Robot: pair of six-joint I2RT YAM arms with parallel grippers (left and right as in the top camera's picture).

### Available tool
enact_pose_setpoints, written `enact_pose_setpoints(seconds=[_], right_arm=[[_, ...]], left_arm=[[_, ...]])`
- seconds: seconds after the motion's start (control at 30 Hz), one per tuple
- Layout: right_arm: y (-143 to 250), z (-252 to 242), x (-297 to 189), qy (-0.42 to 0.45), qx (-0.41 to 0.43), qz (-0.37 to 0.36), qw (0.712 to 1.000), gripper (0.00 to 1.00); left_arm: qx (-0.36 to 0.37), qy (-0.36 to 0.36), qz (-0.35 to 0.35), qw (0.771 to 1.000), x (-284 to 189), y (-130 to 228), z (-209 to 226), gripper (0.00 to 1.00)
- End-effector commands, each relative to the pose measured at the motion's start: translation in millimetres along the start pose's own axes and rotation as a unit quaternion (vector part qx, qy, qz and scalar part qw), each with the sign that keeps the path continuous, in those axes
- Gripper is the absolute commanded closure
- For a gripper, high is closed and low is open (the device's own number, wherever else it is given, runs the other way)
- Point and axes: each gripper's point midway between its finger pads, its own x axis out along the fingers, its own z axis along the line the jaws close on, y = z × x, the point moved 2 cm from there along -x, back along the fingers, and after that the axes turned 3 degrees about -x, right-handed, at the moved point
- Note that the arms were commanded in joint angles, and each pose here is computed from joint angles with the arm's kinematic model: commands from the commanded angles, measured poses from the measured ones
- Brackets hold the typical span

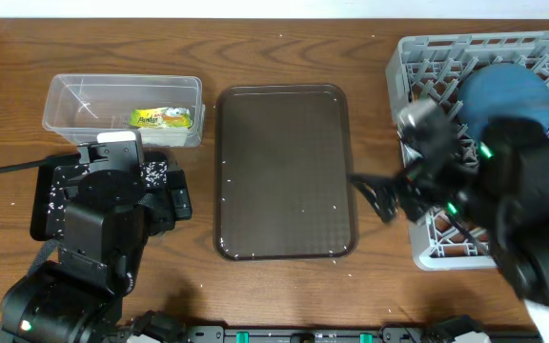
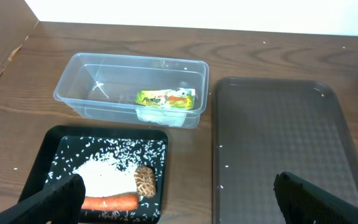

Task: Sort waste into correct bins and load items into the dishwasher rack

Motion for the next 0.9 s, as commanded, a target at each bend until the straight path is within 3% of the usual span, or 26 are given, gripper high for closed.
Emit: enact_pose_setpoints(seconds=[0.0,0.2,0.33,0.53,0.87], right_arm=[[1,-2,-35,0.062,-0.080,-0.020,0.995,0.01],[18,-33,-56,0.182,-0.081,-0.010,0.980,0.01],[32,-45,-42,0.202,-0.086,-0.025,0.975,0.01],[86,-64,-6,0.234,-0.082,-0.052,0.967,0.01],[162,-50,38,0.209,-0.119,-0.160,0.957,0.01]], left_arm=[[0.006,-0.008,-0.004,1.000,-1,-2,3,0.02],[0.006,-0.008,-0.003,1.000,-1,-2,3,0.02],[0.006,-0.008,-0.003,1.000,-1,-2,3,0.02],[0.006,-0.008,-0.004,1.000,-1,-2,3,0.02],[0.006,-0.008,-0.004,1.000,-1,-2,3,0.02]])
